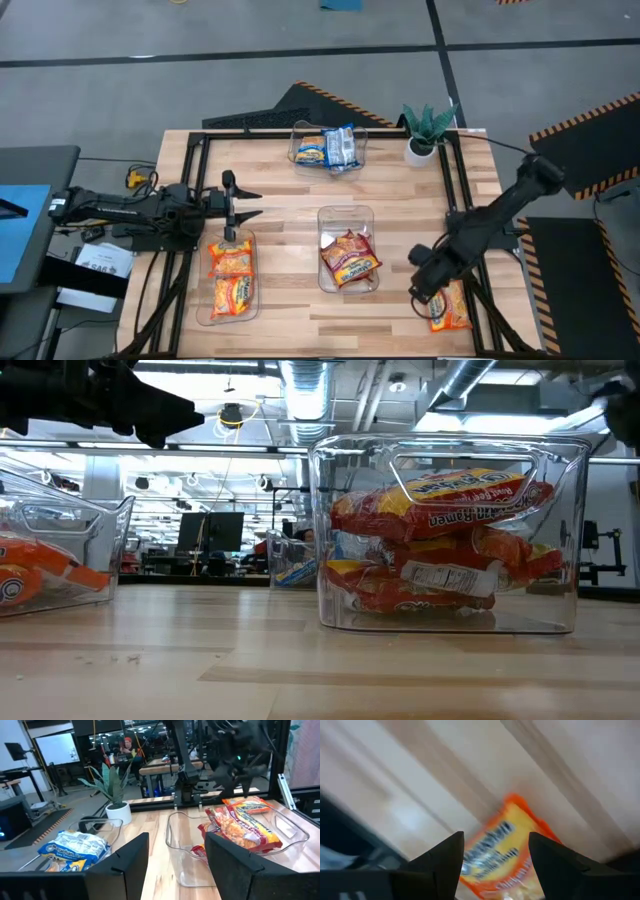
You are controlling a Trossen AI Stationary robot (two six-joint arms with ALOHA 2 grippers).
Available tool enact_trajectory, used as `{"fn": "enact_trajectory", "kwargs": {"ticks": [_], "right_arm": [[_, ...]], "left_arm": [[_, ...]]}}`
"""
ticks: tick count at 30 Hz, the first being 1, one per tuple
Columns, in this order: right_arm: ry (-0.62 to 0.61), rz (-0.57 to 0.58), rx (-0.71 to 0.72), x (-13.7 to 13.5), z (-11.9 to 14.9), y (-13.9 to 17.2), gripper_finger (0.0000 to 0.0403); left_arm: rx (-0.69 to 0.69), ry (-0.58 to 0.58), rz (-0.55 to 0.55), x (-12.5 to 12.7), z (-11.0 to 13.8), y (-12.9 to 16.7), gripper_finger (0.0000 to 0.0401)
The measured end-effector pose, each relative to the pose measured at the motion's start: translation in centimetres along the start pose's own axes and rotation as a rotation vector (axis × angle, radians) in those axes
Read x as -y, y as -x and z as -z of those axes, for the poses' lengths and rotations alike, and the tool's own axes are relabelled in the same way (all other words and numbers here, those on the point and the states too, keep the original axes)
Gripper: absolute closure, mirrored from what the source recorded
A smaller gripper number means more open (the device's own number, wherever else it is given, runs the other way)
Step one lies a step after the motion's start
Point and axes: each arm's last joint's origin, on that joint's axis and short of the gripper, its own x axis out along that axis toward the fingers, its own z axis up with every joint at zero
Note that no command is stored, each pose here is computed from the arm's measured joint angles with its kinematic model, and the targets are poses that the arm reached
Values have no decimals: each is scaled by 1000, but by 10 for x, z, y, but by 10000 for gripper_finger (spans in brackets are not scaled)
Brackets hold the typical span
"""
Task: Sort Maruchan noodles
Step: Put the orange noodle pack into the left transparent bin
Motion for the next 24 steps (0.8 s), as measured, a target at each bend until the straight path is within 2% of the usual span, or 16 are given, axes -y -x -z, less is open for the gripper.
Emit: {"fn": "enact_trajectory", "kwargs": {"ticks": [6, 15, 20, 24], "right_arm": [[-71, 197, -119, -2, -1, -34, 154], [-66, 221, -237, -13, -11, -69, 154], [-38, 271, -251, -12, -18, -87, 154], [8, 286, -312, -11, -23, -96, 175]], "left_arm": [[-1, -12, -2, 0, 0, 0, 218], [-23, -16, 1, 0, 2, 0, 218], [-32, -17, 1, 0, 3, 0, 218], [-32, -17, 1, 0, 3, 0, 218]]}}
